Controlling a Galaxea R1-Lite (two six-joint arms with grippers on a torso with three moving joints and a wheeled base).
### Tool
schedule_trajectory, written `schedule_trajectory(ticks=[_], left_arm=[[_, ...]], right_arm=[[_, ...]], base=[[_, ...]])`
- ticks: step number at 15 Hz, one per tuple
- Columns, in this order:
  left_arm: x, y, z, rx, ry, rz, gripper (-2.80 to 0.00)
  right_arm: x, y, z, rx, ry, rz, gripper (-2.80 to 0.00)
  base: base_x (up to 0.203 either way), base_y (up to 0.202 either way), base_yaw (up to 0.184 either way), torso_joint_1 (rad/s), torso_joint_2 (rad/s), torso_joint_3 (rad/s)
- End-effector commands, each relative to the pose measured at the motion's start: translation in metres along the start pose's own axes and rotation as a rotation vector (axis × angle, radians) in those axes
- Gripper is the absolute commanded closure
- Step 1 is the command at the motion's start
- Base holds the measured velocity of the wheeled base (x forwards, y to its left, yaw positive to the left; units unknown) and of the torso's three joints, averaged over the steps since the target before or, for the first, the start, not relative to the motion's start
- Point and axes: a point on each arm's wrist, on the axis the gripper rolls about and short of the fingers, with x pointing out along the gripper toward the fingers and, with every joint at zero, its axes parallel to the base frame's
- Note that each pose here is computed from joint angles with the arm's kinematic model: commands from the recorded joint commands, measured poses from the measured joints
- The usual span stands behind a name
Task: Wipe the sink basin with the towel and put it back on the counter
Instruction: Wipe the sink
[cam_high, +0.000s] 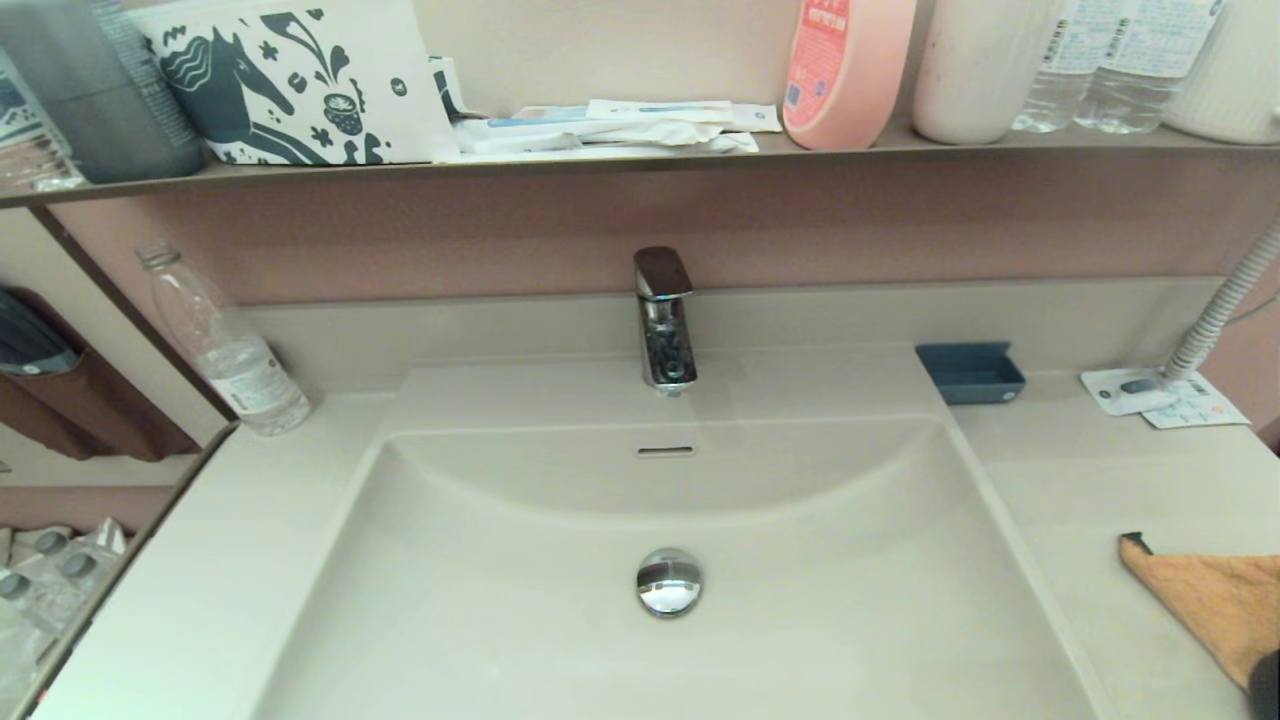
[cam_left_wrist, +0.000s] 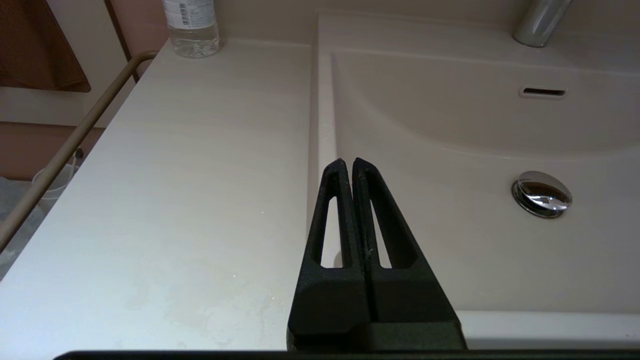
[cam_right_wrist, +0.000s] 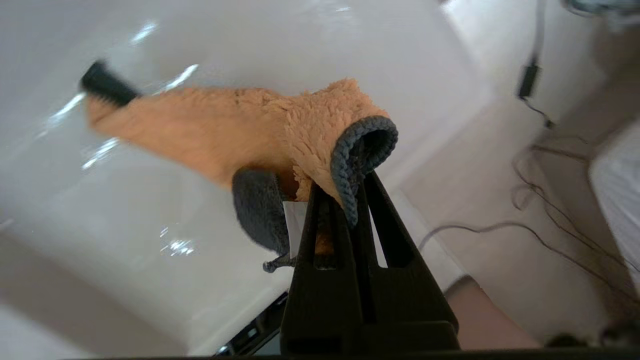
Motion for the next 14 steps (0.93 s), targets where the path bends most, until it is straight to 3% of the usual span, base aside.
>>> schedule_trajectory(ticks=[1,3,5,9,14], left_arm=[[0.0,0.0,0.0,-0.001,-0.001,0.001,0.0],[0.0,0.0,0.0,-0.001,0.0,0.001,0.0],[0.0,0.0,0.0,-0.001,-0.001,0.001,0.0],[0.0,0.0,0.0,-0.001,-0.001,0.001,0.0],[0.0,0.0,0.0,-0.001,0.0,0.001,0.0]], right_arm=[[0.012,-0.006,0.009,0.028,0.032,-0.049,0.0],[0.007,-0.013,0.028,0.071,-0.024,-0.069,0.0],[-0.009,-0.02,0.042,0.109,-0.087,-0.016,0.0],[-0.022,-0.022,0.043,0.13,-0.04,0.032,0.0],[0.003,-0.017,0.045,0.229,0.018,0.042,0.0]], base=[[0.0,0.0,0.0,0.0,0.0,0.0],[0.0,0.0,0.0,0.0,0.0,0.0],[0.0,0.0,0.0,0.0,0.0,0.0],[0.0,0.0,0.0,0.0,0.0,0.0],[0.0,0.0,0.0,0.0,0.0,0.0]])
